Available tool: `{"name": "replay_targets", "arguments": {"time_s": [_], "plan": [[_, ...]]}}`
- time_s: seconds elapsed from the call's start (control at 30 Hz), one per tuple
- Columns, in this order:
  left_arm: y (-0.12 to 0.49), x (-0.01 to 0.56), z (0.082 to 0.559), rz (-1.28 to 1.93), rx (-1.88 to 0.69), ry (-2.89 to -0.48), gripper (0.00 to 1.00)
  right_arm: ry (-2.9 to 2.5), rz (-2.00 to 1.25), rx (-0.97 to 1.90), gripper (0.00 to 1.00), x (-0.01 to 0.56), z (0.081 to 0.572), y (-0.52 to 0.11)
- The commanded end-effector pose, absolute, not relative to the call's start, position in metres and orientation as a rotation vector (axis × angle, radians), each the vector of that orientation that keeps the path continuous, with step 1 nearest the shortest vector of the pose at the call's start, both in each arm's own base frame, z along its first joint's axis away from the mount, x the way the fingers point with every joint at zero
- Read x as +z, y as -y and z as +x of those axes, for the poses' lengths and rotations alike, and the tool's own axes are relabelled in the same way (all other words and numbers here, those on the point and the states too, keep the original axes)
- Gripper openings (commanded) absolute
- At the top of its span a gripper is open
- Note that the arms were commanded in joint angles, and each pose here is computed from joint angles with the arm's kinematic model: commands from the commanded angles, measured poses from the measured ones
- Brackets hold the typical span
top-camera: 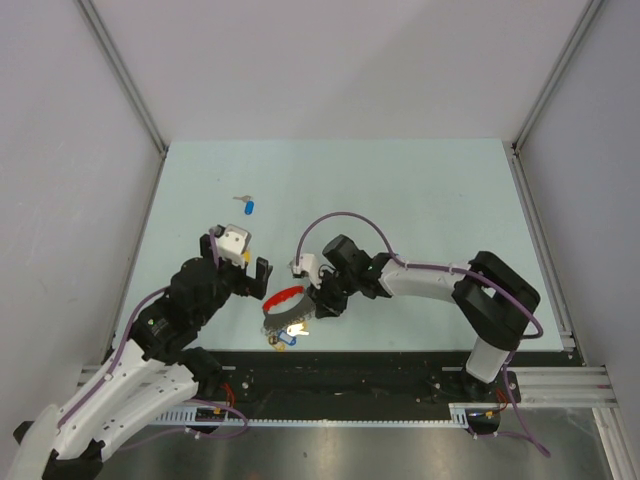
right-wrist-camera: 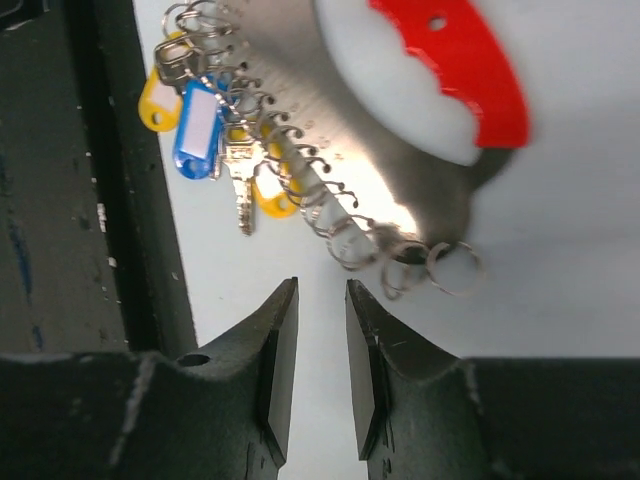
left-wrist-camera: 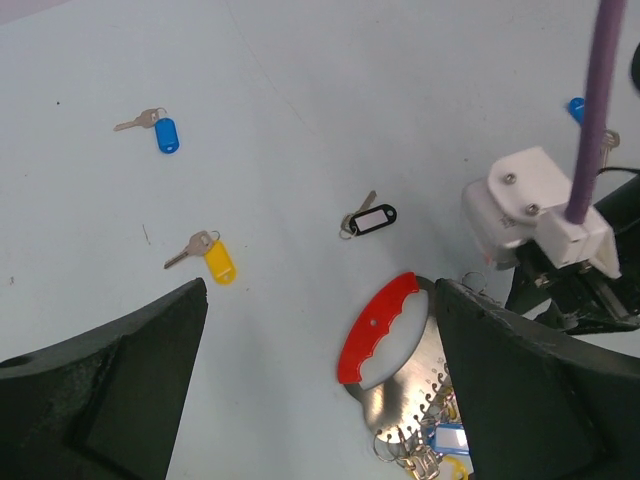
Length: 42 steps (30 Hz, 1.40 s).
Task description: Put the keys on the keyring
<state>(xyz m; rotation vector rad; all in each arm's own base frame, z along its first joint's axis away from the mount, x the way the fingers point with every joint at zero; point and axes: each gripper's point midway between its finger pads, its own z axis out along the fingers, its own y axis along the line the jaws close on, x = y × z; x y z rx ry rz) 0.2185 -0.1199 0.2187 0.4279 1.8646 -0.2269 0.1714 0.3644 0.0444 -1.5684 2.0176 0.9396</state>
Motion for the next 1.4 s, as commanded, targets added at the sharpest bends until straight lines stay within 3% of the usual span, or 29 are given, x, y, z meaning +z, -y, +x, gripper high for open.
{"name": "replay_targets", "arguments": {"time_s": [0.0,0.43,1.37], "plan": [[0.122,0.225,0.223,0.43,-0.232,-1.833,1.0,-1.839,-1.521,0.717,0.31,0.093,0.211,-0.365],[0.111,0.232,0.223,0.375,-0.203,-1.808,1.0,-1.635,-1.789,0.353,0.35,0.058,0.229,-0.362],[0.1,0.244,0.222,0.317,-0.193,-1.756,1.0,-1.553,-1.967,0.207,0.34,0.02,0.229,-0.372]]}}
